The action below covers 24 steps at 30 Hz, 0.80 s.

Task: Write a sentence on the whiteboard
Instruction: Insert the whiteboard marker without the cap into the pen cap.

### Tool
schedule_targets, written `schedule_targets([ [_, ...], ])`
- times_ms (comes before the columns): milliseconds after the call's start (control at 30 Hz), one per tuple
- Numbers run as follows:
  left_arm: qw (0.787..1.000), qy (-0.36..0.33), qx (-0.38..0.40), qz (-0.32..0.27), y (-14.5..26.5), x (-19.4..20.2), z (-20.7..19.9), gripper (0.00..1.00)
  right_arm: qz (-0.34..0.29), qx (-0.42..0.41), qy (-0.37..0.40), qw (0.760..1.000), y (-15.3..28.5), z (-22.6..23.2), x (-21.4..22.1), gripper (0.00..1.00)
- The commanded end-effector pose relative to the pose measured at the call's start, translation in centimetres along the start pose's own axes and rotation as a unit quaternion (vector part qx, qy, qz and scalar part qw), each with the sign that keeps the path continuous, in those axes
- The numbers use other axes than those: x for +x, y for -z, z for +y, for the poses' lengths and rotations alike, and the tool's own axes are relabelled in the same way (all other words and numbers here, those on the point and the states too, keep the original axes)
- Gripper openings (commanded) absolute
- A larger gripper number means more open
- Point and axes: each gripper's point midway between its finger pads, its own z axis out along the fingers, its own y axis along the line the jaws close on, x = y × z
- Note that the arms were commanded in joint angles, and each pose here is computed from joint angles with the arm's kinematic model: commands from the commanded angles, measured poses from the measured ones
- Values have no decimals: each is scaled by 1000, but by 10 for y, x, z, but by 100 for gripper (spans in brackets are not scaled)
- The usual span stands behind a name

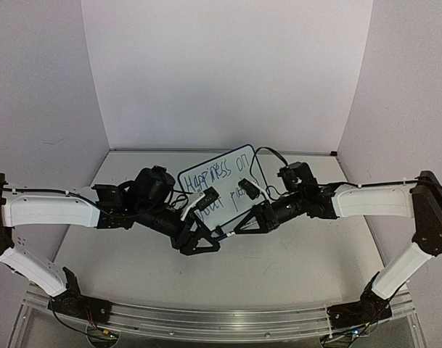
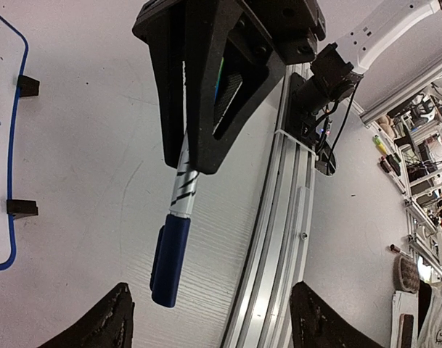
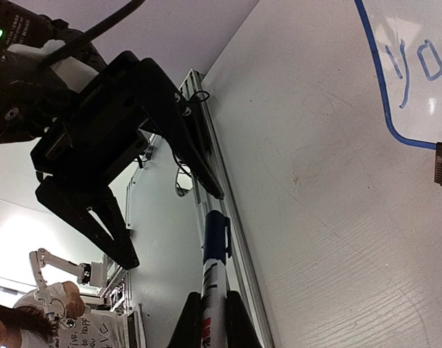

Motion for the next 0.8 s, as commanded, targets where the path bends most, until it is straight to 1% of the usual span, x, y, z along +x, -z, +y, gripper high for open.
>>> schedule_targets([
  [0,1000,23,12,-3,-4,-5,-3,74,-1,-40,30,999,3,25,-10,0],
  [167,999,39,24,2,-12,-11,-4,79,1,-40,26,999,5,25,-5,0],
  [300,998,43,35,9,-18,-12,-5,77,2,-40,25,999,4,25,-3,0],
  [367,998,42,39,11,-20,-13,-6,75,3,-41,26,999,4,25,-3,0],
  [433,998,43,44,12,-22,-15,-6,71,5,-43,25,999,3,25,-2,0],
  [567,998,43,49,15,-25,-16,-7,56,10,-49,25,998,1,25,-1,0],
  [700,998,41,47,17,-26,-17,-6,41,15,-54,25,998,0,26,1,0],
  [767,998,38,47,19,-26,-16,-5,30,17,-56,25,998,0,27,3,0],
])
